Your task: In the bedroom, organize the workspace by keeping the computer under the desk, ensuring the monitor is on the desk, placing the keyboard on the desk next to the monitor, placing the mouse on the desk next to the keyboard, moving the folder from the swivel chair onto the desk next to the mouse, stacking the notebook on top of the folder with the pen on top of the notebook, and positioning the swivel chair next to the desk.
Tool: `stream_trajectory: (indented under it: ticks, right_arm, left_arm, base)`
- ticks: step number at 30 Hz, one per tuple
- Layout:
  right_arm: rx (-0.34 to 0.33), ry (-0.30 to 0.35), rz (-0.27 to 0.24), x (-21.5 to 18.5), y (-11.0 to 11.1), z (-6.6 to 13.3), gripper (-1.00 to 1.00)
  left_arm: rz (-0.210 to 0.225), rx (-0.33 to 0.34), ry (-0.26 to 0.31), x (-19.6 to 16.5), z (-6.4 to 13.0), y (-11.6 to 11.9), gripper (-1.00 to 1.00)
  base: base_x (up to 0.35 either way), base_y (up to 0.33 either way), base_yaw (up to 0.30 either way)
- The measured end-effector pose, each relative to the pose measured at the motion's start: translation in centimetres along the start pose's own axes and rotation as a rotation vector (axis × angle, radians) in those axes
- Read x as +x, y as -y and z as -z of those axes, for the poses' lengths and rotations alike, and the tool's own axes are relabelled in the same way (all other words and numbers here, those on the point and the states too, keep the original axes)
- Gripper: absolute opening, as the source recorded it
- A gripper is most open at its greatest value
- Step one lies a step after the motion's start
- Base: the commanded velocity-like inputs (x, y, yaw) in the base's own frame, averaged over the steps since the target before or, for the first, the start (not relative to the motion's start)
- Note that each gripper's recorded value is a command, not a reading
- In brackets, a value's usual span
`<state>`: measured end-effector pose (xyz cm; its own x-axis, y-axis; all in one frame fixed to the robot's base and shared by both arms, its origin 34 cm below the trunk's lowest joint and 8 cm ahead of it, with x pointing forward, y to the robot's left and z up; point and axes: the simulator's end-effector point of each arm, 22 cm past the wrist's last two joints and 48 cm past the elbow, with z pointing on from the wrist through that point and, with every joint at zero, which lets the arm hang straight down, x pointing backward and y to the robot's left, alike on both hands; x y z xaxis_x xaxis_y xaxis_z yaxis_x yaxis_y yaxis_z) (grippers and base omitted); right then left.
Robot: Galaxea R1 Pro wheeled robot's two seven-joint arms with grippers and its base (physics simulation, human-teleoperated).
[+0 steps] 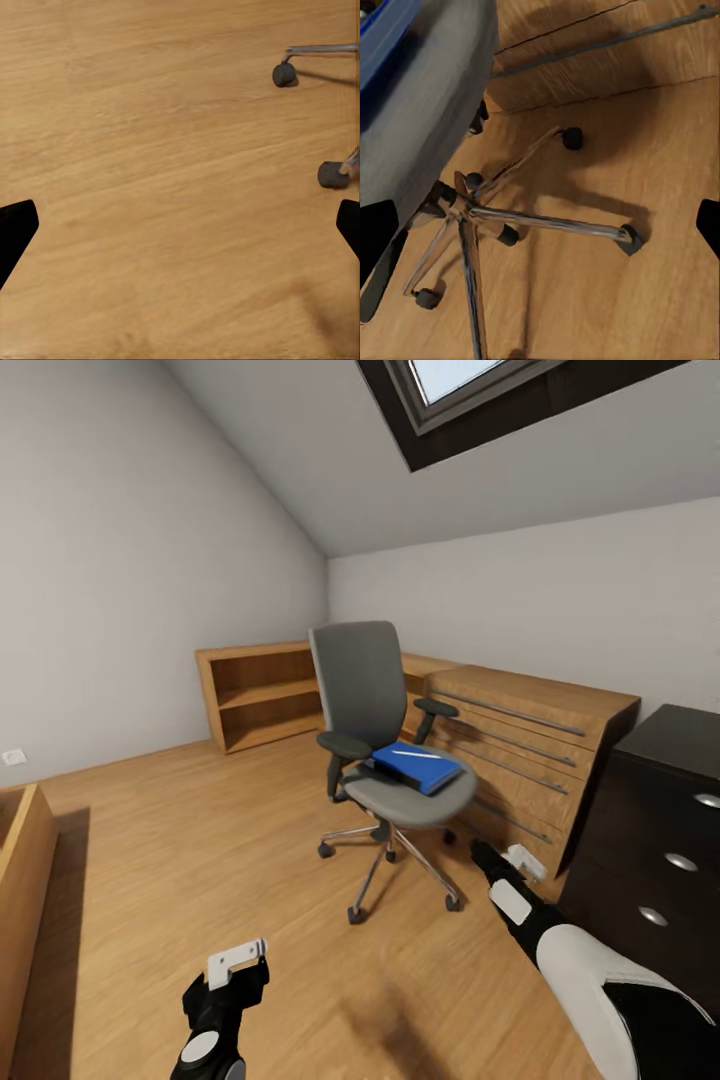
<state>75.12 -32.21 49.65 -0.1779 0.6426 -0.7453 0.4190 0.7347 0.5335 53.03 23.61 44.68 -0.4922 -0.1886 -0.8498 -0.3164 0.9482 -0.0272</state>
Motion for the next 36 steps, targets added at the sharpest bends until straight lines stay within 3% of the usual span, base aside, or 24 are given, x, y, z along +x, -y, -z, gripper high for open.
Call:
stream_trajectory:
  ticks: [1, 4, 6, 8, 9, 11, 14, 21, 22, 24, 27, 36]
  right_arm:
    - [-0.005, 0.010, 0.020, 0.2, -0.3, 0.1, 1.00]
    - [-0.017, 0.088, 0.227, 3.6, 1.3, 1.7, 1.00]
    - [-0.026, 0.104, 0.280, 4.4, 1.7, 2.2, 1.00]
    - [-0.026, 0.105, 0.371, 7.5, 4.5, 3.9, 1.00]
    - [-0.023, 0.095, 0.388, 8.6, 5.5, 4.4, 1.00]
    - [0.002, 0.048, 0.429, 12.3, 9.5, 6.4, 1.00]
    - [0.019, 0.017, 0.453, 14.7, 12.3, 8.2, 1.00]
    - [0.058, -0.050, 0.493, 18.0, 17.2, 12.1, 1.00]
    - [0.056, -0.054, 0.499, 18.1, 17.2, 12.3, 1.00]
    - [0.018, -0.074, 0.562, 18.6, 16.8, 12.8, 1.00]
    - [-0.003, -0.082, 0.595, 18.4, 16.1, 13.0, 1.00]
    - [-0.011, -0.089, 0.609, 17.1, 14.8, 13.5, 1.00]
  left_arm:
    - [-0.001, 0.000, -0.002, 0.1, 0.0, 0.0, 1.00]
    - [-0.037, -0.025, -0.073, 3.8, -0.7, -0.8, 1.00]
    - [-0.051, -0.034, -0.098, 5.2, -0.9, -1.2, 1.00]
    - [-0.069, -0.066, -0.140, 8.9, -1.4, -2.6, 1.00]
    - [-0.073, -0.075, -0.148, 9.8, -1.5, -3.0, 1.00]
    - [-0.085, -0.113, -0.177, 13.6, -1.7, -4.9, 1.00]
    - [-0.105, -0.140, -0.189, 15.9, -1.6, -6.6, 1.00]
    - [-0.131, -0.165, -0.196, 16.5, -1.3, -8.6, 1.00]
    - [-0.134, -0.167, -0.200, 16.5, -1.2, -8.7, 1.00]
    - [-0.154, -0.178, -0.233, 17.7, -0.8, -9.4, 1.00]
    - [-0.161, -0.184, -0.242, 17.4, -0.5, -9.8, 1.00]
    - [-0.184, -0.195, -0.282, 17.4, 0.6, -10.5, 1.00]
  base:
    - [-0.038, -0.047, 0.000]
    - [-0.011, -0.014, 0.000]
    - [-0.005, -0.006, 0.000]
    - [-0.002, -0.002, 0.000]
    - [-0.001, -0.001, 0.000]
    - [0.000, 0.000, 0.000]
    - [0.000, 0.000, 0.000]
    - [0.000, 0.000, 0.000]
    - [0.000, 0.000, 0.000]
    - [0.000, 0.000, 0.000]
    - [0.000, 0.000, 0.000]
    - [0.000, 0.000, 0.000]
